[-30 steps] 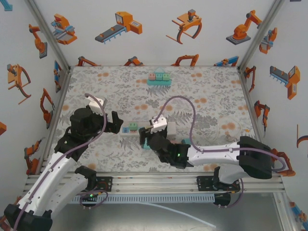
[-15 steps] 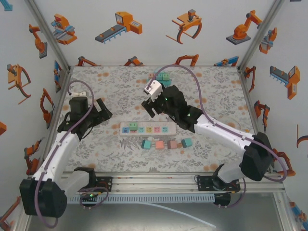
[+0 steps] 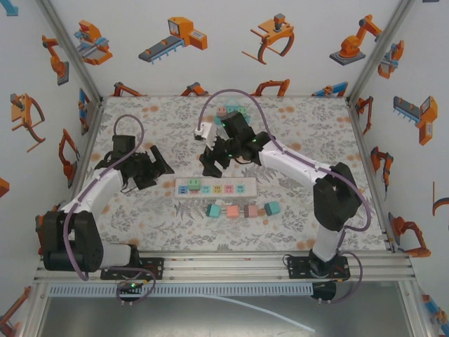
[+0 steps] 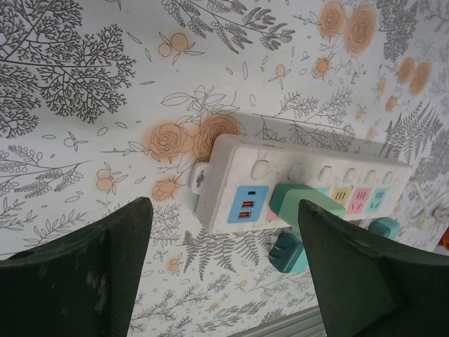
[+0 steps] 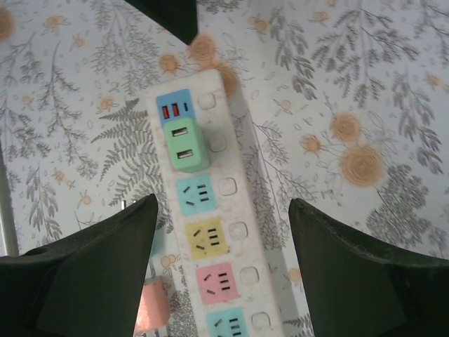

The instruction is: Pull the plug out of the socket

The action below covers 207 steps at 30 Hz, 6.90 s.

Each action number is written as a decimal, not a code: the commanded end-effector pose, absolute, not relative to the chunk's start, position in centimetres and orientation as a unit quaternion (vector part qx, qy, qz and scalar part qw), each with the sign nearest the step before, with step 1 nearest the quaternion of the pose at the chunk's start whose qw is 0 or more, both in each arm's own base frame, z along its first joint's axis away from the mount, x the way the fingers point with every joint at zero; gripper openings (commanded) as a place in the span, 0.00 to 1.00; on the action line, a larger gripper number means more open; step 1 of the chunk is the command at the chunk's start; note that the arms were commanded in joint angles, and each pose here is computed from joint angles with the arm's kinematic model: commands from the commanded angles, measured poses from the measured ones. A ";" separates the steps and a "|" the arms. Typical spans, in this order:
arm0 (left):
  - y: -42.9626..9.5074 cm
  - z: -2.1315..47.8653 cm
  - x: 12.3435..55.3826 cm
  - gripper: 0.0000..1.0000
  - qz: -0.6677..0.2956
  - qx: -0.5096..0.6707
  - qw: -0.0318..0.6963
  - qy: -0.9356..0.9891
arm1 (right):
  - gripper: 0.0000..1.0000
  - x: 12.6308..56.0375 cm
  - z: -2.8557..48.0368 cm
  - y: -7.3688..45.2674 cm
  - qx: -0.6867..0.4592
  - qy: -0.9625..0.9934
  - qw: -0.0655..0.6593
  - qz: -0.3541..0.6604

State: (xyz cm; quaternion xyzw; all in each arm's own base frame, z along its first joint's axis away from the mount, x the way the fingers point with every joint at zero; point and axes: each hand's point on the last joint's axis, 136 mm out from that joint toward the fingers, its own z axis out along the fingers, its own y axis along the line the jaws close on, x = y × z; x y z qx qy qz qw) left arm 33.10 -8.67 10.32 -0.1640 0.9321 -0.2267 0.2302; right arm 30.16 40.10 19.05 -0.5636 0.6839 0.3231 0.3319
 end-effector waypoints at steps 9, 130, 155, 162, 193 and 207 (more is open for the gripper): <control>-11.5 6.7 32.5 0.73 -0.228 -0.117 0.149 0.955 | 0.68 28.1 16.5 44.3 -0.650 0.580 0.379 0.312; -27.2 28.4 17.3 0.80 -0.425 0.503 0.451 0.603 | 0.09 25.7 8.5 6.1 0.240 0.887 0.296 0.260; -28.1 26.7 16.2 0.97 -0.415 0.532 0.416 0.609 | 0.45 24.1 3.9 6.6 0.260 0.901 0.231 0.258; -28.1 26.4 16.5 0.97 -0.409 0.529 0.416 0.616 | 0.52 23.7 3.9 5.4 0.284 0.904 0.227 0.224; -24.5 25.6 21.8 0.97 -0.293 0.389 0.483 0.727 | 0.63 51.8 24.2 19.5 0.066 0.856 0.480 0.182; -23.2 25.4 21.1 0.97 -0.295 0.362 0.479 0.744 | 0.66 67.2 15.5 22.4 0.068 0.857 0.459 0.225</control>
